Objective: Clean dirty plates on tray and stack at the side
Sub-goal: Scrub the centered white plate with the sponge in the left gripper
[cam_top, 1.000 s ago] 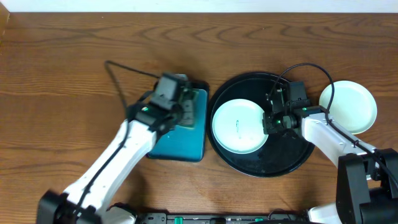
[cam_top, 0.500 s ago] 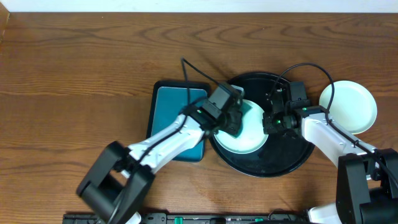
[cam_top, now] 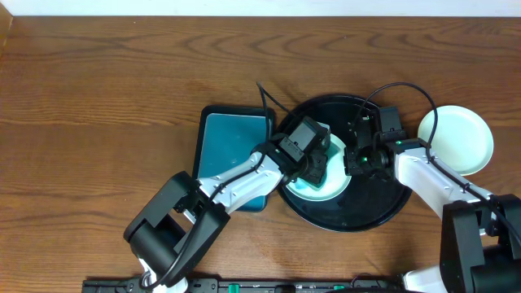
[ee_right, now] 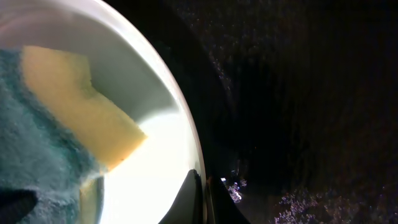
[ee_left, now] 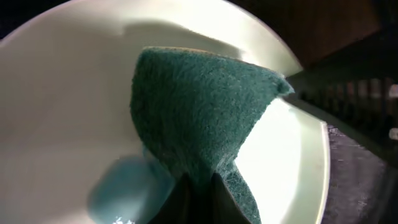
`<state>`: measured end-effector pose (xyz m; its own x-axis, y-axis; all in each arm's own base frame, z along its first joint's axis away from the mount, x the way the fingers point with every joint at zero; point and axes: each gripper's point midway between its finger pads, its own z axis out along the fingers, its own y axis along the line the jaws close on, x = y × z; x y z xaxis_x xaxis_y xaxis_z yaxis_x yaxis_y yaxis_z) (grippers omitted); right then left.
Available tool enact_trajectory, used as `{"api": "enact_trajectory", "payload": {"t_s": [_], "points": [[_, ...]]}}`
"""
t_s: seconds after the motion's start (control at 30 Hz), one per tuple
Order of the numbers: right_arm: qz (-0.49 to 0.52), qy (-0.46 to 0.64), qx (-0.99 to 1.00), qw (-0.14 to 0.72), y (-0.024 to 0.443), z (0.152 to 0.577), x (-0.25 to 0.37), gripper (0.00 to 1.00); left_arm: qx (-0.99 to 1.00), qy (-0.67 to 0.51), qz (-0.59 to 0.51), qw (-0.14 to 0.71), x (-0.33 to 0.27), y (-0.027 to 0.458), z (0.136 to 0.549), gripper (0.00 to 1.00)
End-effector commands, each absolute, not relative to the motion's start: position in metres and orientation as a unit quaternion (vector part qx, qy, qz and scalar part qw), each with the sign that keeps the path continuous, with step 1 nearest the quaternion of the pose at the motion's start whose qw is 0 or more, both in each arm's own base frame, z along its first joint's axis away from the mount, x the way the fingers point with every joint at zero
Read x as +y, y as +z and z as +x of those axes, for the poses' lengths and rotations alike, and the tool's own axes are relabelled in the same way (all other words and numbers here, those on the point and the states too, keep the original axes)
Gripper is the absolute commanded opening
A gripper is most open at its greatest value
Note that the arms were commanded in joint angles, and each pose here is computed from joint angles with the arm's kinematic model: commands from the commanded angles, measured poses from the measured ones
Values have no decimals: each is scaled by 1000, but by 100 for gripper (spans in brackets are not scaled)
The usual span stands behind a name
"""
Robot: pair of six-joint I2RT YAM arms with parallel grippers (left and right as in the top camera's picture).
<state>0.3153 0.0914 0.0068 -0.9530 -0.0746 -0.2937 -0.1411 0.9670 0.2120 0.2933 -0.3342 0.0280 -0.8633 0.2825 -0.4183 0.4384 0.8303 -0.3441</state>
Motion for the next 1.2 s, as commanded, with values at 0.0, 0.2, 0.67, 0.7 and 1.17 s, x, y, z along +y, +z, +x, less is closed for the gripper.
{"api": "enact_trajectory", "payload": {"t_s": [0.0,0.2,0.67,0.7,1.17], "points": [[-69,109,981,143,6,312,92,1,958,-119,163,202,-301,9,310,7],[-69,109,981,143,6,312,92,1,967,-3,90,239,-250,8,331,7],[-69,109,981,143,6,312,92,1,963,-187,145,130,-318,7,282,7],[-69,109,981,143,6,312,92,1,960,-203,151,118,-323,8,276,8],[-69,109,981,143,6,312,92,1,945,-268,187,17,-341,12,226,8]]}}
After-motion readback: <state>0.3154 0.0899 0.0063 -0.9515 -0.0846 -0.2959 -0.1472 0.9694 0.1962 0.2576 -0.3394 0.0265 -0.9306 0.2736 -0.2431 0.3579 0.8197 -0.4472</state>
